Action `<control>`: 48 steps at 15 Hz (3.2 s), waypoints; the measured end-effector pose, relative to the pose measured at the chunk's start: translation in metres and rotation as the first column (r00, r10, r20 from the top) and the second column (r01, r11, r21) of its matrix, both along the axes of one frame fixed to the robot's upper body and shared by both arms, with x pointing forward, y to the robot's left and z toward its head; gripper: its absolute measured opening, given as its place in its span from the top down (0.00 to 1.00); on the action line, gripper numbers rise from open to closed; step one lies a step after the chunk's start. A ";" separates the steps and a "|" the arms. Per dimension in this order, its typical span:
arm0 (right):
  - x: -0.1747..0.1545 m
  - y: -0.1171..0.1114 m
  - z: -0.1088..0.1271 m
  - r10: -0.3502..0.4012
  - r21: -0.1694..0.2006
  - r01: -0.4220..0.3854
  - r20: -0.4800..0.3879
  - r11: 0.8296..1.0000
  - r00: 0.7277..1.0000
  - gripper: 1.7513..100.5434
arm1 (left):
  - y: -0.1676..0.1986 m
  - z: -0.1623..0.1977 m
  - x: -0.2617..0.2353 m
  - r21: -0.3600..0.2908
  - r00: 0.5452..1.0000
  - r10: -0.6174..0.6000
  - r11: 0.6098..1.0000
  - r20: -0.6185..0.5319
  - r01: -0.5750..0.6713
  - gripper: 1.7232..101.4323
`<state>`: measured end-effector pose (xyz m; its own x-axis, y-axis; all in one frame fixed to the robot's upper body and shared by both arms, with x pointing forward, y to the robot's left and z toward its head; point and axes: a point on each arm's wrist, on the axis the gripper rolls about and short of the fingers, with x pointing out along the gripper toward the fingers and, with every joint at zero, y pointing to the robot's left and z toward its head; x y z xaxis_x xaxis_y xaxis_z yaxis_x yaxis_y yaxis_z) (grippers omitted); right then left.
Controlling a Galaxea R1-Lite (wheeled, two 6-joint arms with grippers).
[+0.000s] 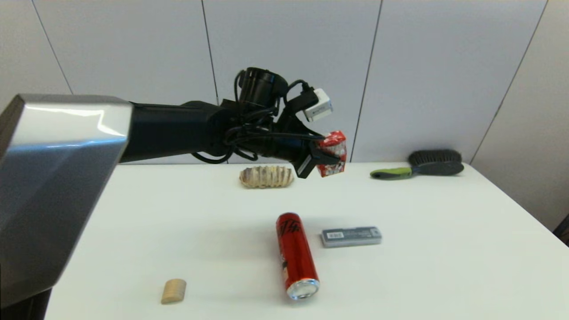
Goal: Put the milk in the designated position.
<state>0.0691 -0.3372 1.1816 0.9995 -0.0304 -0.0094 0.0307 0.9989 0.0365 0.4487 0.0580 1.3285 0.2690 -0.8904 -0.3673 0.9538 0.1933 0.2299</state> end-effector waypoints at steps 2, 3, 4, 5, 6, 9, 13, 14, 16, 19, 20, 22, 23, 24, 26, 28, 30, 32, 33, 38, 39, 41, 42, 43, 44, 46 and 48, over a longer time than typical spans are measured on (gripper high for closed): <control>0.000 0.000 0.000 0.000 0.000 0.000 0.000 1.000 1.000 0.03 | -0.021 -0.009 0.004 -0.012 1.000 -0.002 1.000 -0.003 0.002 0.78; 0.000 0.000 0.000 -0.001 0.000 0.001 0.000 1.000 1.000 0.03 | -0.029 -0.016 0.005 -0.016 1.000 -0.010 1.000 -0.002 0.010 0.78; 0.000 0.000 0.000 -0.001 0.000 0.001 0.000 1.000 1.000 0.03 | -0.036 -0.024 0.006 -0.015 1.000 -0.018 1.000 -0.006 0.018 0.78; 0.000 0.000 0.000 -0.001 0.000 0.001 0.000 1.000 1.000 0.03 | -0.042 -0.032 0.007 -0.009 1.000 -0.026 1.000 -0.013 0.025 0.78; 0.000 0.000 0.000 0.000 0.000 0.000 0.000 1.000 1.000 0.03 | -0.045 -0.039 0.008 -0.001 0.999 -0.029 1.000 -0.023 0.029 0.78; 0.000 0.000 0.000 -0.001 0.000 0.001 -0.001 1.000 1.000 0.03 | -0.051 -0.058 0.011 0.028 0.998 -0.030 0.999 -0.054 0.031 0.78; 0.000 0.000 0.000 -0.001 0.000 0.001 0.000 1.000 1.000 0.03 | -0.049 -0.074 0.020 0.067 0.998 0.023 0.998 -0.066 -0.018 0.78; 0.000 0.000 0.000 0.000 0.000 0.000 0.000 1.000 1.000 0.03 | -0.048 -0.077 0.022 0.073 0.997 0.028 0.997 -0.072 -0.023 0.78; 0.000 0.000 0.000 -0.001 0.000 0.001 0.000 1.000 1.000 0.03 | -0.046 -0.084 0.024 0.088 0.995 0.035 0.996 -0.089 -0.027 0.78; 0.000 0.000 0.000 -0.001 0.000 0.001 0.000 1.000 1.000 0.03 | -0.042 -0.091 0.027 0.112 0.992 0.044 0.993 -0.118 -0.030 0.78; 0.000 0.000 0.000 0.000 0.000 0.000 0.000 1.000 1.000 0.03 | -0.042 -0.093 0.027 0.115 0.991 0.045 0.993 -0.123 -0.031 0.78; 0.000 0.000 0.000 -0.001 0.000 0.001 0.000 1.000 1.000 0.03 | -0.042 -0.096 0.028 0.118 0.991 0.046 0.993 -0.129 -0.030 0.78; 0.000 0.000 0.000 0.000 0.000 0.000 0.000 1.000 1.000 0.03 | -0.042 -0.098 0.028 0.120 0.991 0.046 0.992 -0.129 -0.030 0.78; 0.000 0.000 0.000 -0.001 0.000 0.001 0.000 1.000 1.000 0.03 | -0.043 -0.099 0.029 0.121 0.990 0.045 0.992 -0.131 -0.029 0.78; 0.000 0.000 0.000 -0.001 0.000 0.001 -0.001 1.000 1.000 0.03 | -0.043 -0.101 0.029 0.123 0.990 0.045 0.992 -0.135 -0.028 0.78; 0.000 0.000 0.000 -0.001 0.000 0.001 0.000 1.000 1.000 0.03 | -0.044 -0.104 0.030 0.125 0.989 0.045 0.992 -0.138 -0.027 0.78; 0.000 0.000 0.000 -0.001 0.000 0.001 0.000 1.000 1.000 0.03 | -0.044 -0.105 0.030 0.126 0.989 0.045 0.992 -0.139 -0.027 0.78; 0.000 0.000 0.000 -0.001 0.000 0.001 0.000 1.000 1.000 0.03 | -0.045 -0.107 0.030 0.127 0.989 0.045 0.992 -0.141 -0.027 0.78; 0.000 0.000 0.000 -0.001 0.000 0.001 0.000 1.000 1.000 0.03 | -0.045 -0.107 0.030 0.127 0.989 0.046 0.992 -0.141 -0.028 0.78; 0.000 0.000 0.000 0.000 0.000 0.000 0.000 1.000 1.000 0.03 | -0.045 -0.105 0.031 0.124 0.990 0.043 0.992 -0.134 -0.026 0.45; 0.000 0.000 0.000 0.000 0.000 0.000 0.000 1.000 1.000 0.03 | -0.045 -0.105 0.031 0.124 0.990 0.042 0.992 -0.133 -0.026 0.40; 0.000 0.000 0.000 0.000 0.000 0.000 0.000 1.000 1.000 0.03 | -0.045 -0.104 0.030 0.123 0.990 0.043 0.992 -0.132 -0.027 0.32; 0.000 0.000 0.000 0.000 0.000 0.000 -0.001 1.000 1.000 0.03 | -0.045 -0.103 0.030 0.122 0.990 0.044 0.992 -0.134 -0.028 0.28; 0.000 0.000 0.000 0.000 0.000 0.000 0.000 1.000 1.000 0.03 | -0.044 -0.101 0.030 0.120 0.990 0.045 0.992 -0.133 -0.029 0.25; 0.000 0.000 0.000 -0.001 0.000 0.001 0.000 1.000 1.000 0.03 | -0.044 -0.099 0.029 0.117 0.990 0.046 0.993 -0.131 -0.031 0.23; 0.000 0.000 0.000 -0.001 0.000 0.001 0.000 1.000 1.000 0.03 | -0.041 -0.093 0.030 0.111 0.991 0.052 0.993 -0.125 -0.038 0.19; 0.000 0.000 0.000 -0.001 0.000 0.001 0.000 1.000 1.000 0.03 | -0.035 -0.083 0.031 0.099 0.992 0.061 0.994 -0.112 -0.050 0.15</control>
